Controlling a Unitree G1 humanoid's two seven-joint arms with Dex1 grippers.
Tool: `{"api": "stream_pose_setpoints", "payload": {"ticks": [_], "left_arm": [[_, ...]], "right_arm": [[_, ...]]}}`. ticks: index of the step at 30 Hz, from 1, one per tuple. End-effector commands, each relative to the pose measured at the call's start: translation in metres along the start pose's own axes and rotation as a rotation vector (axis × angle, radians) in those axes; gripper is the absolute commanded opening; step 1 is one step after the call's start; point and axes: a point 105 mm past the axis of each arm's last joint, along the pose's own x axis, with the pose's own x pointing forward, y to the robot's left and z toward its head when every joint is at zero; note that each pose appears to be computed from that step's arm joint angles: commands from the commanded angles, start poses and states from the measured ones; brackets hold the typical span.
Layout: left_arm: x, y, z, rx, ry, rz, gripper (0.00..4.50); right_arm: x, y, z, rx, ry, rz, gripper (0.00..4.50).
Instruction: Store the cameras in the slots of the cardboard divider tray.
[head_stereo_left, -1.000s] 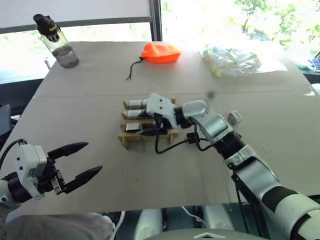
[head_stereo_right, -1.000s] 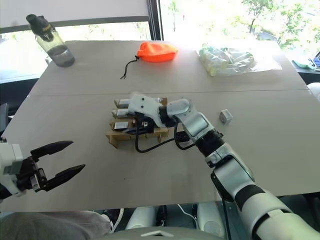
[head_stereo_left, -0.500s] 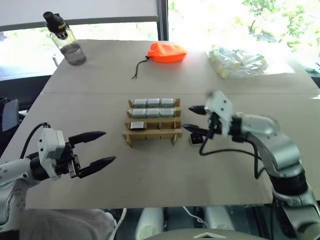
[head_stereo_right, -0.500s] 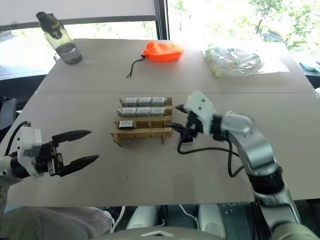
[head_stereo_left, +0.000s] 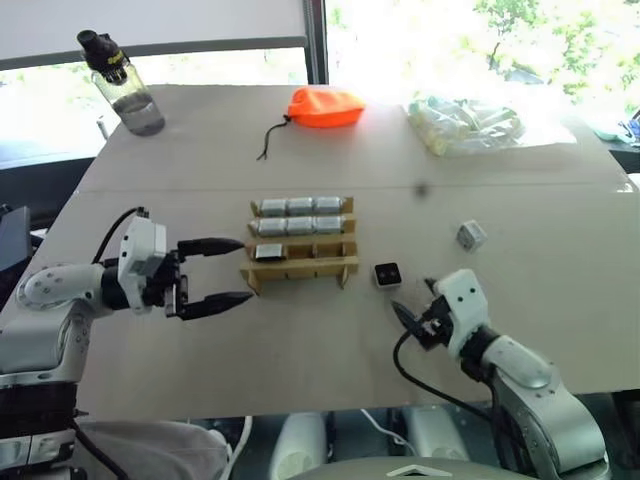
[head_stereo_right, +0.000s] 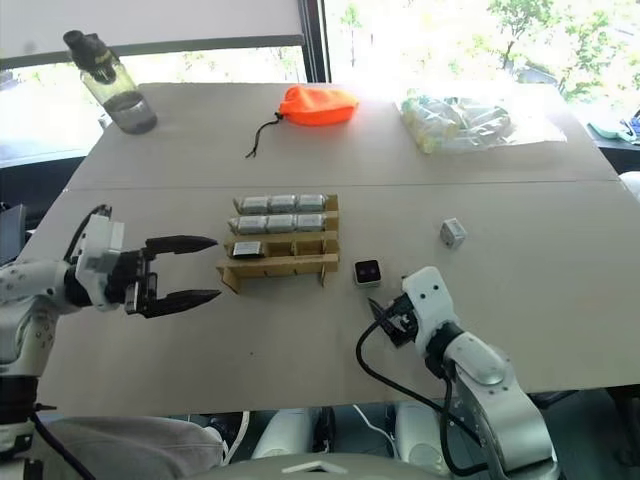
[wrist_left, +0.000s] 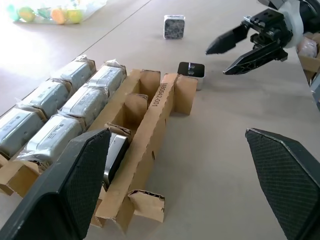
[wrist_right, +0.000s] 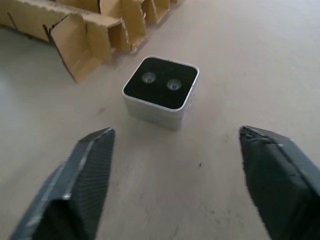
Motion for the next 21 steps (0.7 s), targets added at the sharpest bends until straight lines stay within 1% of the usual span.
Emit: {"api": "stream_pose_setpoints", "payload": {"ticks": [1, 6, 10, 15, 21], "left_arm": [[-0.005, 0.002, 0.006, 0.036, 0.014, -0.011, 4.50], [-0.011, 0.001, 0.007, 0.027, 0.040, -0.018, 4.50], [-0.019, 0.000, 0.009, 0.022, 0.059, -0.013, 4.50], [-0.027, 0.000, 0.009, 0.018, 0.078, 0.004, 4.50], [-0.025, -0.003, 0.007, 0.017, 0.066, 0.022, 4.50]], "right_arm": [[0.006, 0.006, 0.008, -0.003, -0.046, 0.000, 4.44], [0.021, 0.025, 0.005, 0.034, -0.040, 0.027, 4.44], [0.034, 0.030, 0.003, 0.024, -0.031, 0.021, 4.44], [0.044, 0.024, 0.006, 0.026, -0.046, -0.026, 4.44], [0.046, 0.013, 0.009, 0.034, -0.067, -0.087, 4.44]]}}
